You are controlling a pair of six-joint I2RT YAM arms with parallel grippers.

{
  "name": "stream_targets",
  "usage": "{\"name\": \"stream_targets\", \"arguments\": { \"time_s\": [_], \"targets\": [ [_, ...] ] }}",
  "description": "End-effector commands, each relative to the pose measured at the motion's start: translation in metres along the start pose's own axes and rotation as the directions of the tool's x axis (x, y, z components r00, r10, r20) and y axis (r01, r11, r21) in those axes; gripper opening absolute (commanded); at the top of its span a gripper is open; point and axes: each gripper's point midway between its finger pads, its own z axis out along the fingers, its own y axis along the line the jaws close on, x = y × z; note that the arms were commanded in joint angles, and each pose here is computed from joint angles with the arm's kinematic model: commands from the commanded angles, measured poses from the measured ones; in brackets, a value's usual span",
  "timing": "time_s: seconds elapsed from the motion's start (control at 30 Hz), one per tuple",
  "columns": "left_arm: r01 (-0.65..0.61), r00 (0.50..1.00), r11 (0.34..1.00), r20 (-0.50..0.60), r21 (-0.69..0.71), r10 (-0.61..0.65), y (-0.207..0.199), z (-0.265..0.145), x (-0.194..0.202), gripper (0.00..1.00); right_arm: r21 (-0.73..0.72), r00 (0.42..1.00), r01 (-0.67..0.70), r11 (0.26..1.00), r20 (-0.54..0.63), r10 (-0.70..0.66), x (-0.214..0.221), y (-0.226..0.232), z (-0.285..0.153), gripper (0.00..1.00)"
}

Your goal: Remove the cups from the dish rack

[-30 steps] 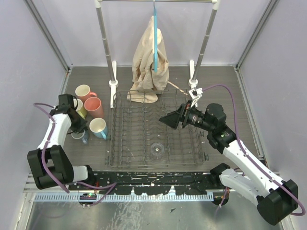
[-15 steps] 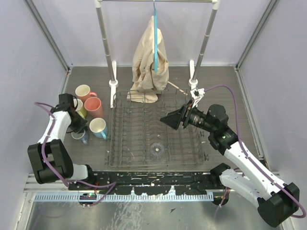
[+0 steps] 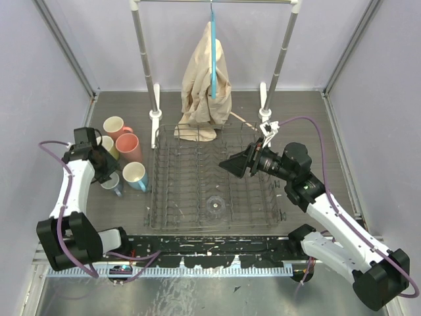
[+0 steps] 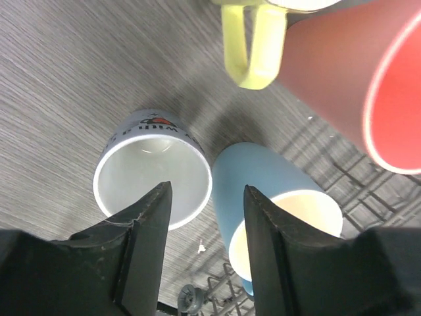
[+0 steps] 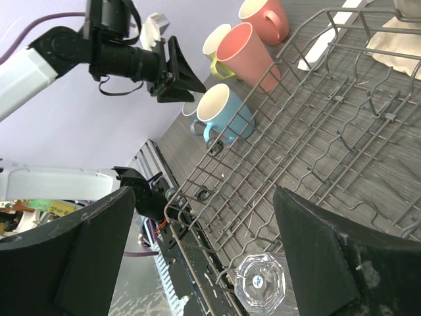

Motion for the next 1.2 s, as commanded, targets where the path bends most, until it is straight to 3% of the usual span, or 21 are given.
{"name": "stream_targets", "arguments": {
  "time_s": [0.0, 0.23, 0.47, 0.73, 1.17],
  "targets": [
    [0.013, 0.996, 0.997, 0.088, 0.081, -0.02, -0.015, -0.031, -0.021, 0.57, -0.016, 1.0, 0.012, 1.0, 0.021, -0.012, -0.01, 0.005, 0.002, 0.92],
    [0.017, 0.983, 0.959, 0.172, 0.282, -0.068, -0.039, -0.085, -0.018, 0.66, 0.036, 0.996, -0.045, 0.998, -0.07, 0.047, 0.013, -0.012, 0.006, 0.91],
    [-0.09, 0.972, 0.89, 0.233, 0.447, -0.018, -0.068, -0.124, 0.009, 0.68, 0.177, 0.974, -0.042, 0.983, -0.21, 0.079, 0.058, -0.038, 0.006, 0.88],
    [-0.248, 0.951, 0.828, 0.288, 0.502, 0.111, -0.084, -0.146, 0.047, 0.68, 0.334, 0.913, 0.134, 0.933, -0.408, 0.015, 0.115, -0.055, 0.007, 0.88],
    [-0.327, 0.932, 0.783, 0.321, 0.53, 0.172, -0.078, -0.156, 0.06, 0.68, 0.419, 0.833, 0.292, 0.86, -0.553, -0.014, 0.148, -0.061, 0.009, 0.88]
  ]
}}
